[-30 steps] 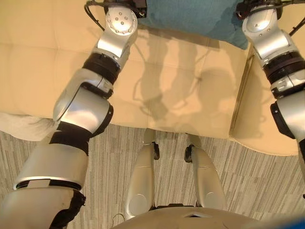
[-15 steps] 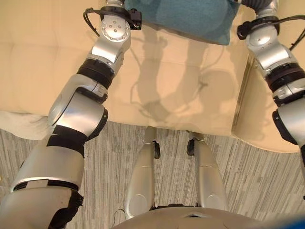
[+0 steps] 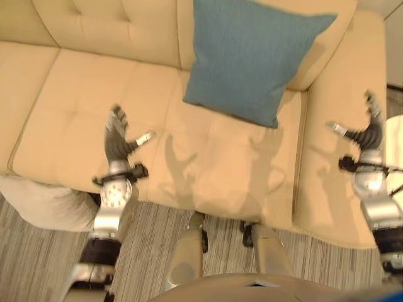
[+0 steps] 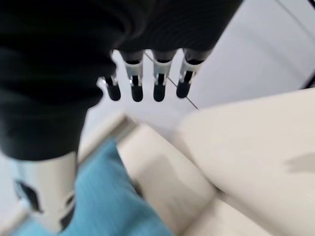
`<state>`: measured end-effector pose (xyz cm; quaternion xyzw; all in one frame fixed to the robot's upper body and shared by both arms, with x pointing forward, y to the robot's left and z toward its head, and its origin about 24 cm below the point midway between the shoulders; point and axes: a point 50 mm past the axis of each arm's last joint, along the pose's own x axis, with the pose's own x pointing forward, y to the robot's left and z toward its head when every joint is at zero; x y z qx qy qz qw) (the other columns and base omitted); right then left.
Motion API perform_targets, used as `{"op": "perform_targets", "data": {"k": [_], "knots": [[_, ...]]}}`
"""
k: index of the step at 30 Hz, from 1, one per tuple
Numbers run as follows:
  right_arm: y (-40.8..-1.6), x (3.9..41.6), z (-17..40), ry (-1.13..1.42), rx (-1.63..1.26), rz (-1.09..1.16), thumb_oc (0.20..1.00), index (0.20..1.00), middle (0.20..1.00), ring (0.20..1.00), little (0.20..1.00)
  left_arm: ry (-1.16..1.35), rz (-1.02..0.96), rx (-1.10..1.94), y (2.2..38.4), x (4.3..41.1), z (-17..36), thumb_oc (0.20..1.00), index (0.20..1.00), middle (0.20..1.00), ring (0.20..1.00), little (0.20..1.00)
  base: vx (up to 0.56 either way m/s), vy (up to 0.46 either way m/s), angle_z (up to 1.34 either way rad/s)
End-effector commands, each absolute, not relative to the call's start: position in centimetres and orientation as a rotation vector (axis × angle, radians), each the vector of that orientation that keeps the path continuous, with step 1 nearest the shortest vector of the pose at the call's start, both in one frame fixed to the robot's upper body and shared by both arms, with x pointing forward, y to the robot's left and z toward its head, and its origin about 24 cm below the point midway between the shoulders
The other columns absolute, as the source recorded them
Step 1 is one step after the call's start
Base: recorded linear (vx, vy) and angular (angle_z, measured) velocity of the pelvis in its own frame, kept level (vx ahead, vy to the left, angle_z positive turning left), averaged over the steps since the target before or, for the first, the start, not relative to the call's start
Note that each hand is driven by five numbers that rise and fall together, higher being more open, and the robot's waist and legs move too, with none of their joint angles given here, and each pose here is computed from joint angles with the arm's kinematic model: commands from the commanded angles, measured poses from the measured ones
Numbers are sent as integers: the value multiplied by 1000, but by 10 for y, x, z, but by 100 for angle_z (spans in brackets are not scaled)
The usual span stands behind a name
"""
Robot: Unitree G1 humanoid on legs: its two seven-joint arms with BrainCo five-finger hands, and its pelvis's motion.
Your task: Pick up all the scattered cushions and arrange them neatly on the sofa.
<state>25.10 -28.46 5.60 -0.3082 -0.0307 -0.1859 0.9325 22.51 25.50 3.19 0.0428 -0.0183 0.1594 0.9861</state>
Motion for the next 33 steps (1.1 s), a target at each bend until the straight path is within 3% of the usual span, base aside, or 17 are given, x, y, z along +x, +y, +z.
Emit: {"op": "perform_targets", "data": {"k": [1,8,9,14,21,28,33], "knots": [[-276,261,48,-30,-644,-268,1000,1000,1000,1000,1000,-46,256,205,264,243,38,1000,1000,1000,1000,1000,7,-12,8],[-257,213,-59,428,-588,-101,1000,1000,1000,1000,1000,529,285,215,268,165,-79,1000,1000,1000,1000,1000,-5,-22,10],[-257,213,-58,428,-588,-101,1000,1000,1000,1000,1000,529,286,216,268,165,-79,1000,1000,1000,1000,1000,8,-66,7],[-257,176,-99,649,-588,-84,1000,1000,1000,1000,1000,948,304,326,276,96,-135,1000,1000,1000,1000,1000,-12,-100,13],[-272,147,-123,873,-592,-172,1000,1000,1000,1000,1000,992,277,348,267,100,-142,1000,1000,1000,1000,1000,-317,37,99],[-249,141,-140,997,-708,-15,1000,1000,1000,1000,1000,939,183,431,258,129,-137,1000,1000,1000,1000,1000,-167,167,30],[-248,125,-147,1063,-674,-31,1000,1000,1000,1000,1000,889,147,467,254,146,-131,1000,1000,1000,1000,1000,-108,-59,46]]}}
